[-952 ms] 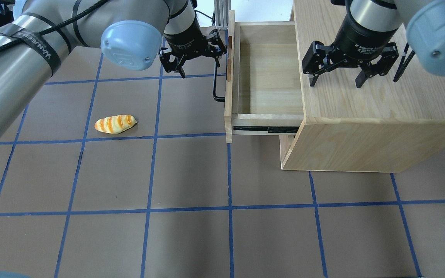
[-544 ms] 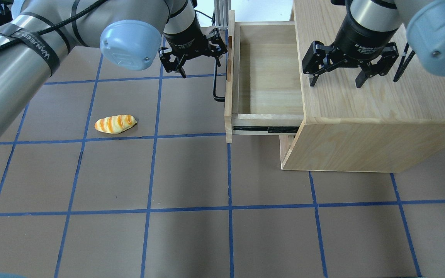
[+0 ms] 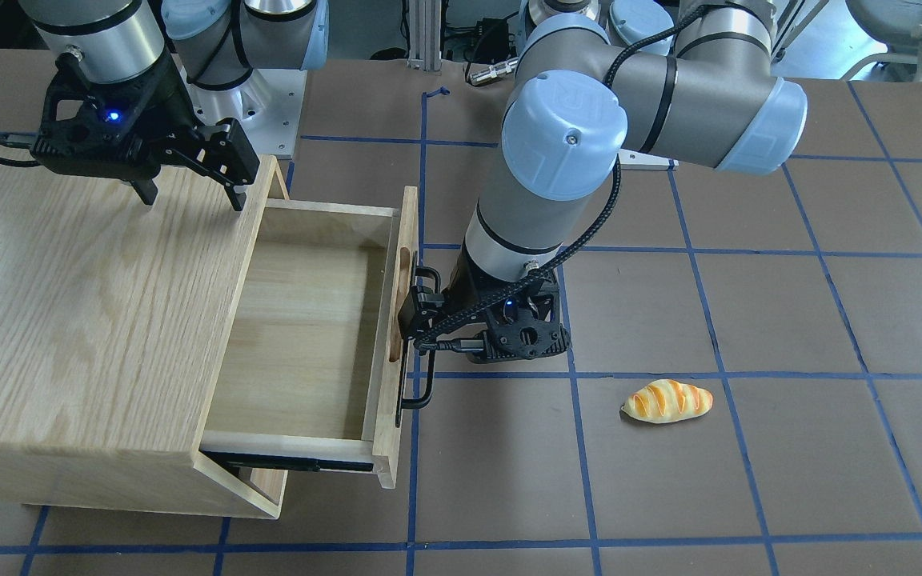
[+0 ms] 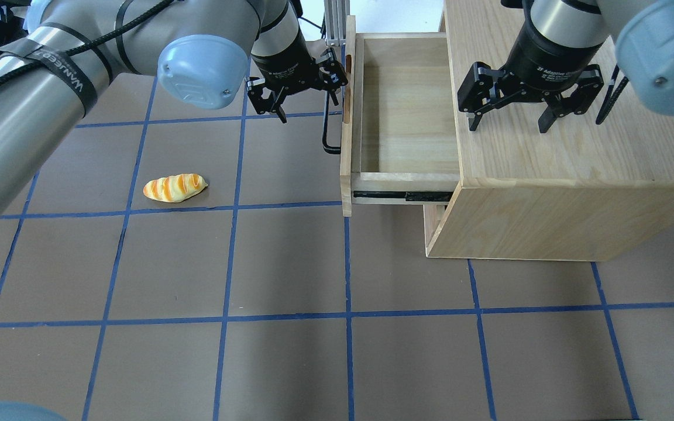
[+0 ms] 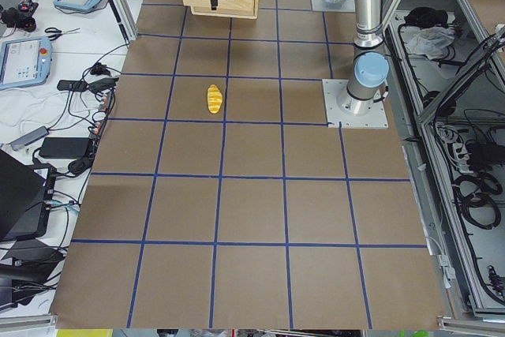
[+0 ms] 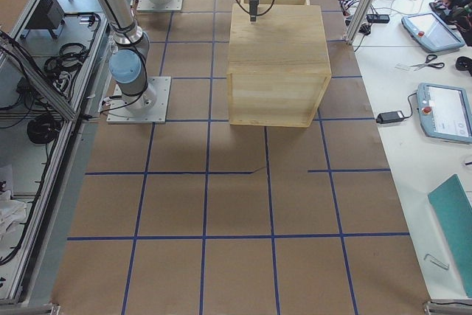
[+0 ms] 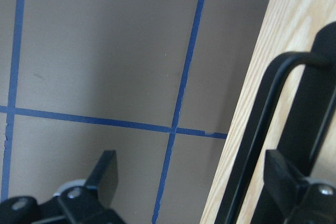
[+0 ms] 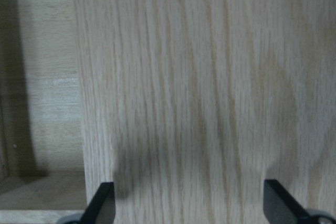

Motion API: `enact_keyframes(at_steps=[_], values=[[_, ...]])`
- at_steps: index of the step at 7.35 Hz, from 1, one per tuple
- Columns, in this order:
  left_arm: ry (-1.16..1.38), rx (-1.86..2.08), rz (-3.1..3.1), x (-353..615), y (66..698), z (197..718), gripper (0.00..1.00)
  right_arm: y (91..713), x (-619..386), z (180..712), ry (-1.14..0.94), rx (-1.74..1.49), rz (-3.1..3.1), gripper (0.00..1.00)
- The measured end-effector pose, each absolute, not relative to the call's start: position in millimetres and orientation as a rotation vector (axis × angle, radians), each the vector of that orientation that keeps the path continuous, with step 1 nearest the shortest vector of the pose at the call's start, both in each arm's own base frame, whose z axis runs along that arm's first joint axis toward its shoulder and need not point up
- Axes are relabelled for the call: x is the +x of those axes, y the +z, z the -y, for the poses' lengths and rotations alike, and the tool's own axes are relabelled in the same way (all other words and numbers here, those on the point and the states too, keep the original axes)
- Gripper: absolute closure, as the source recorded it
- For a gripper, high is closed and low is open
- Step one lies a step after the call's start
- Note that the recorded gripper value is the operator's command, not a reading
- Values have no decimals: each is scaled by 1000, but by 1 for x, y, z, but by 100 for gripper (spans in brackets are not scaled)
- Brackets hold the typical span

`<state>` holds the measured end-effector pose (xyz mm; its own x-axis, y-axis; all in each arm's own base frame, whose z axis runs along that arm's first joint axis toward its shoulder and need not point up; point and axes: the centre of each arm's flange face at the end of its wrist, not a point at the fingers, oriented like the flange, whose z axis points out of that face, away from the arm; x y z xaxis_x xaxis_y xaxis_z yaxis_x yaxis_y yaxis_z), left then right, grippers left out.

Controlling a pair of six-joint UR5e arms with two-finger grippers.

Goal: Open upper drawer
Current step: 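Pull the drawer slightly farther out with the left gripper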

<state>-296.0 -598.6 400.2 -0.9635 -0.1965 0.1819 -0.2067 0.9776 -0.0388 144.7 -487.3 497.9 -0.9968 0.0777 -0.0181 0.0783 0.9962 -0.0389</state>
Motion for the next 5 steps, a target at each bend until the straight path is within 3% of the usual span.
enact_keyframes(at_steps=[5], values=[[128,316,3013,-286,401,600,0,498,145,487,-62,122,-3122,0]])
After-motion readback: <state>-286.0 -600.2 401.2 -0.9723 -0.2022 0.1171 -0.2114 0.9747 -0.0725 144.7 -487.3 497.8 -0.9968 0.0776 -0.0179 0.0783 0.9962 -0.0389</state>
